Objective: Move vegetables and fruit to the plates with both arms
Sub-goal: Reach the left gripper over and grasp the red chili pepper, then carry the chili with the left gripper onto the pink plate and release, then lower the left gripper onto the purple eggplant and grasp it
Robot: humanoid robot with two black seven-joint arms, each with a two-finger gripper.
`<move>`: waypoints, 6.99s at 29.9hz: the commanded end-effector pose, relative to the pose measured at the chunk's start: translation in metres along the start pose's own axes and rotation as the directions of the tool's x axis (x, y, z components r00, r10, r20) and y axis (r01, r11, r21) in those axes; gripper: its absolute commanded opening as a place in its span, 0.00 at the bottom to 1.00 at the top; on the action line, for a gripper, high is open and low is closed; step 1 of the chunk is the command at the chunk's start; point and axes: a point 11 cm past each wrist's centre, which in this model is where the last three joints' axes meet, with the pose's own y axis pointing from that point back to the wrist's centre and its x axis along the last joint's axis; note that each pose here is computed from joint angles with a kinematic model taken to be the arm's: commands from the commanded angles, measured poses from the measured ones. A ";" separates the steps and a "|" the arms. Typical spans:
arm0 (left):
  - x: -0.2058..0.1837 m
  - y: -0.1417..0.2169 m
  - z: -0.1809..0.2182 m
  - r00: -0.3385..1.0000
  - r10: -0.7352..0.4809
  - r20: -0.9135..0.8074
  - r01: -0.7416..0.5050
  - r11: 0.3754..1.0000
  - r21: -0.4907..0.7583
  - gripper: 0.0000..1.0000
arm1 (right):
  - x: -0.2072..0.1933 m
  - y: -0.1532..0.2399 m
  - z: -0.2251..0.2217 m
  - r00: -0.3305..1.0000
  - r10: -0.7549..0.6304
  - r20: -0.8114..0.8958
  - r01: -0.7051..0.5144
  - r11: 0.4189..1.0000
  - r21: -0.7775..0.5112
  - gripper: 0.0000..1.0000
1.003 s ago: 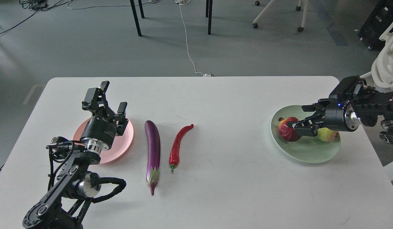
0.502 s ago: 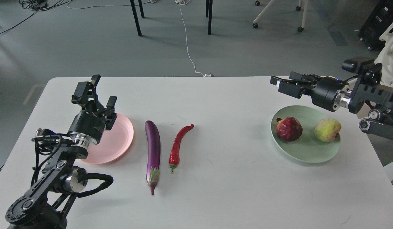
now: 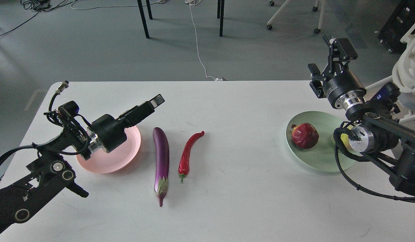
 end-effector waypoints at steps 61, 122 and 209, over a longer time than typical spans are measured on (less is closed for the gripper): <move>-0.077 -0.116 -0.015 0.594 -0.602 0.534 0.548 0.788 0.279 0.15 | 0.049 0.039 0.026 0.964 -0.016 0.265 0.033 0.998 -0.060 0.98; 0.024 0.022 -0.062 0.835 -0.432 0.340 0.351 0.895 0.275 1.00 | 0.042 0.045 0.035 0.978 -0.058 0.202 0.075 0.994 -0.077 0.98; -0.107 0.007 -0.009 0.890 -0.437 -0.127 0.451 0.810 0.374 0.78 | 0.048 0.054 0.043 0.978 -0.039 0.203 0.060 0.993 -0.099 0.98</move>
